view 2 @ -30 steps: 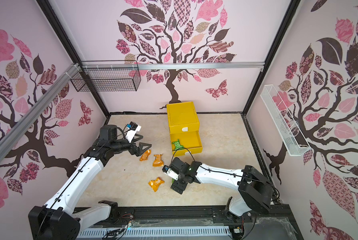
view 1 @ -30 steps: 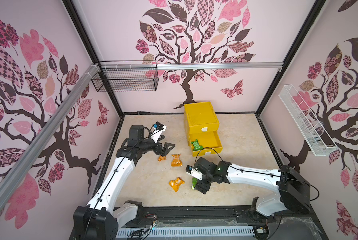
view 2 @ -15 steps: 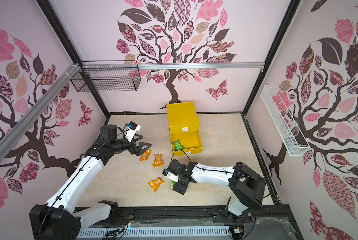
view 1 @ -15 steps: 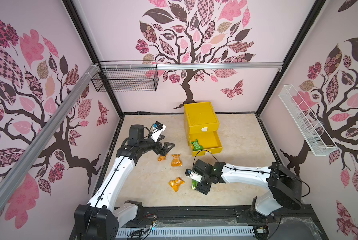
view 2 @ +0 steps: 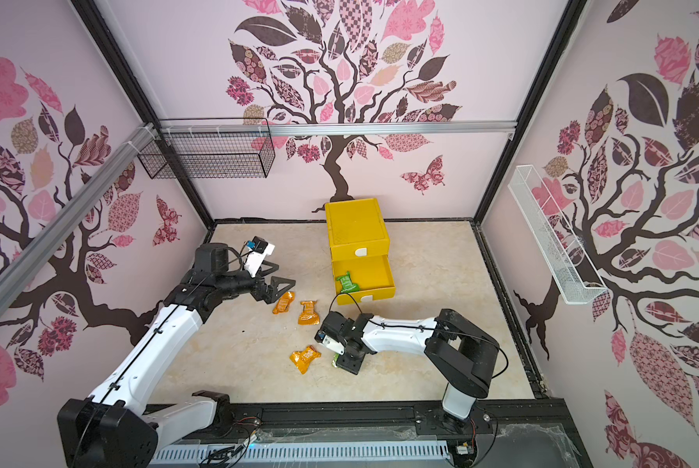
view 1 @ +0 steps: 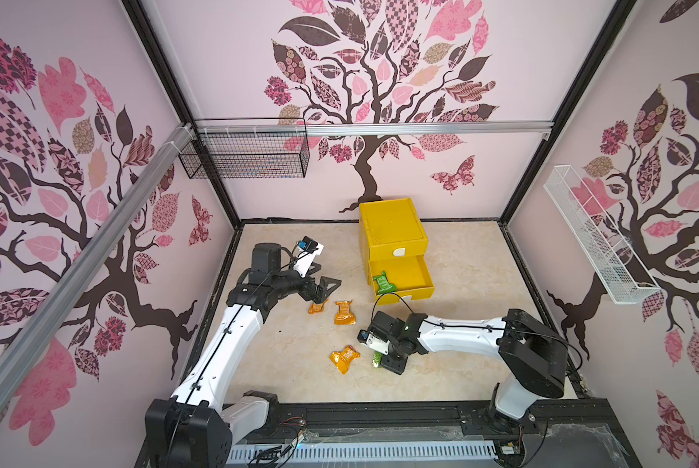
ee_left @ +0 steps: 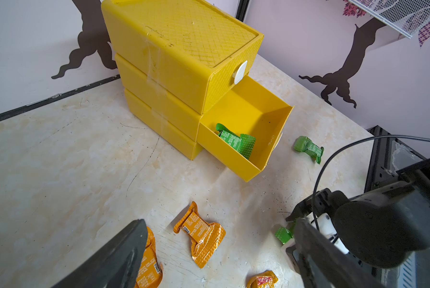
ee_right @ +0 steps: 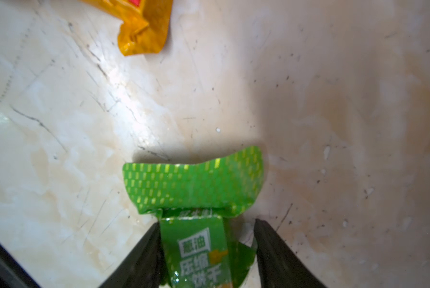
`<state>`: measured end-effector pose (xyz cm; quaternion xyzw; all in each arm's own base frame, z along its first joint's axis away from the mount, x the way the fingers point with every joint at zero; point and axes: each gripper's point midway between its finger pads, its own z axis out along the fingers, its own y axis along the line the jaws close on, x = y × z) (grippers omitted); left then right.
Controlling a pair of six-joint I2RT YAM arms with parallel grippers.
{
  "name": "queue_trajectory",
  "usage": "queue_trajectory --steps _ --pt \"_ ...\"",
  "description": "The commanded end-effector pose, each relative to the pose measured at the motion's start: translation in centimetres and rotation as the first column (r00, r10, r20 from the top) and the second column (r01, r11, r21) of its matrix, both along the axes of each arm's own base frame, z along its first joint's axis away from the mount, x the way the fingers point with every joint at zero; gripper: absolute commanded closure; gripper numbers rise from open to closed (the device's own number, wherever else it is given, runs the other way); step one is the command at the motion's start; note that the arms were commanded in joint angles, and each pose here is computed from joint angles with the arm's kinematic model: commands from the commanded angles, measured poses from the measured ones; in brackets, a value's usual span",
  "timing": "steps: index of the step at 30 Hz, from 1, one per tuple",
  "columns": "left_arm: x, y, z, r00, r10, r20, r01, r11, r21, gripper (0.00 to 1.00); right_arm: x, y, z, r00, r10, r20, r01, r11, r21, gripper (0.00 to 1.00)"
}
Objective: Place the cookies into the drawer by color
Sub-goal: Pick up the cookie at the center of the board.
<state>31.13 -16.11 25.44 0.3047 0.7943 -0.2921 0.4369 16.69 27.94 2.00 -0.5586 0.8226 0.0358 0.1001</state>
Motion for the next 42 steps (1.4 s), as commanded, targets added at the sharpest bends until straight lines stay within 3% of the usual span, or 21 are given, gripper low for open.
queue_trajectory --steps 1,14,29,42 --pt "0.0 -0.1 0.4 1.0 -0.008 0.004 0.008 1.0 -0.02 0.03 0.4 0.3 -0.2 1.0 -0.01 0.008 0.01 1.0 -0.016 0.44" --pt "-0.1 -0.1 0.0 1.0 -0.012 0.014 0.012 1.0 -0.008 0.03 0.8 0.3 1.3 0.997 -0.065 0.039 0.064 0.998 0.021 0.69" --pt "-0.4 -0.3 0.2 1.0 -0.019 0.018 0.02 1.0 -0.007 0.03 1.7 -0.7 5.5 0.979 -0.19 0.074 0.18 0.977 0.117 0.7" --pt "-0.6 -0.4 0.6 1.0 -0.026 0.016 0.026 1.0 -0.014 0.03 5.8 -2.0 14.8 0.905 -0.411 0.11 0.346 0.861 0.372 0.73"
